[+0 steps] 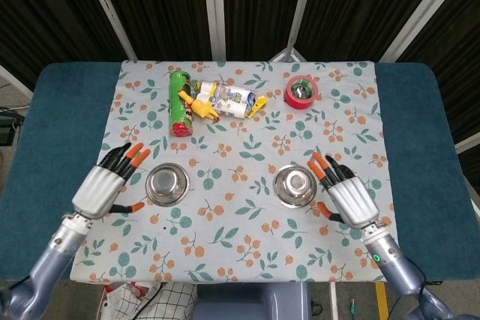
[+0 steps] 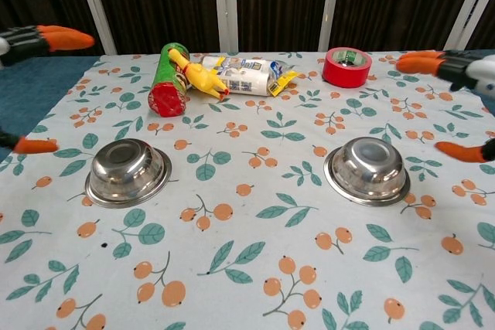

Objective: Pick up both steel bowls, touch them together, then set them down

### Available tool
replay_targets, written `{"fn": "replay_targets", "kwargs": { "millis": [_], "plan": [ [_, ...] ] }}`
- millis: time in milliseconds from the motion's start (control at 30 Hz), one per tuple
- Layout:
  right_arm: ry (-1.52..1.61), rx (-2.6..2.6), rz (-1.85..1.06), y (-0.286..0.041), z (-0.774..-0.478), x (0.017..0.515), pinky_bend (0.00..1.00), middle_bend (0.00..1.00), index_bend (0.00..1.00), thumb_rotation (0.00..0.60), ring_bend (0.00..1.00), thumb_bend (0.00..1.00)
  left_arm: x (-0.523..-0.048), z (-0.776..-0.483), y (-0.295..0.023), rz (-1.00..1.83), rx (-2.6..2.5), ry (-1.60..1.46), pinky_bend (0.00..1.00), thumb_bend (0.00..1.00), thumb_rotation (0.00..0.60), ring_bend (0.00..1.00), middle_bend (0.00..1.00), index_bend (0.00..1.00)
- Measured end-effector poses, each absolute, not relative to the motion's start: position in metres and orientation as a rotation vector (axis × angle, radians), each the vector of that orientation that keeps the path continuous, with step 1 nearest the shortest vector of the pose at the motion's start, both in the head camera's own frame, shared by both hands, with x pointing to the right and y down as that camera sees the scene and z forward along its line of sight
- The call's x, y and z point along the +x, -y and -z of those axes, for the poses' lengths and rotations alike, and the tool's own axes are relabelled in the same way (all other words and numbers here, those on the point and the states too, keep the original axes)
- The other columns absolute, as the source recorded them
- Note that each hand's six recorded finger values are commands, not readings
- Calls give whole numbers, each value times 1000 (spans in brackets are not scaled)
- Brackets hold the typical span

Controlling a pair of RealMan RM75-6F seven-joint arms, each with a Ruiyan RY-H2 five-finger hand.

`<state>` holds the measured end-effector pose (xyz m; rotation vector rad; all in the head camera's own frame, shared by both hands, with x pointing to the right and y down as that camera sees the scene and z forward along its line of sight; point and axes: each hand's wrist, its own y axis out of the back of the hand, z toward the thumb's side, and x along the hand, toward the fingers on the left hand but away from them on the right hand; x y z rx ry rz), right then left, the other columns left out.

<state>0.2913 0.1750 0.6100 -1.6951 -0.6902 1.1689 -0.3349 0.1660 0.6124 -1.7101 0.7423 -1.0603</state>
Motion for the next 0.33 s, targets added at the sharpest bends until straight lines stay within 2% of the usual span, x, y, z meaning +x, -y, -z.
{"fn": "replay_targets", "kwargs": {
  "millis": [67, 200, 333],
  "plan": [
    [712, -1617, -1224, -182, -601, 310, 136, 0, 0, 524, 0, 403, -354, -605, -186, 1142, -1687, -753, 95, 107, 468, 0, 0, 0],
    [779, -1444, -1358, -202, -583, 351, 77, 0, 0, 567, 0, 402, -385, -593, -218, 1285, -1599, -766, 93, 107, 470, 0, 0, 0],
    [892, -1308, -1463, -223, -566, 392, 70, 0, 0, 581, 0, 403, -410, -570, -238, 1350, -1497, -867, 93, 107, 477, 0, 0, 0]
  ]
}}
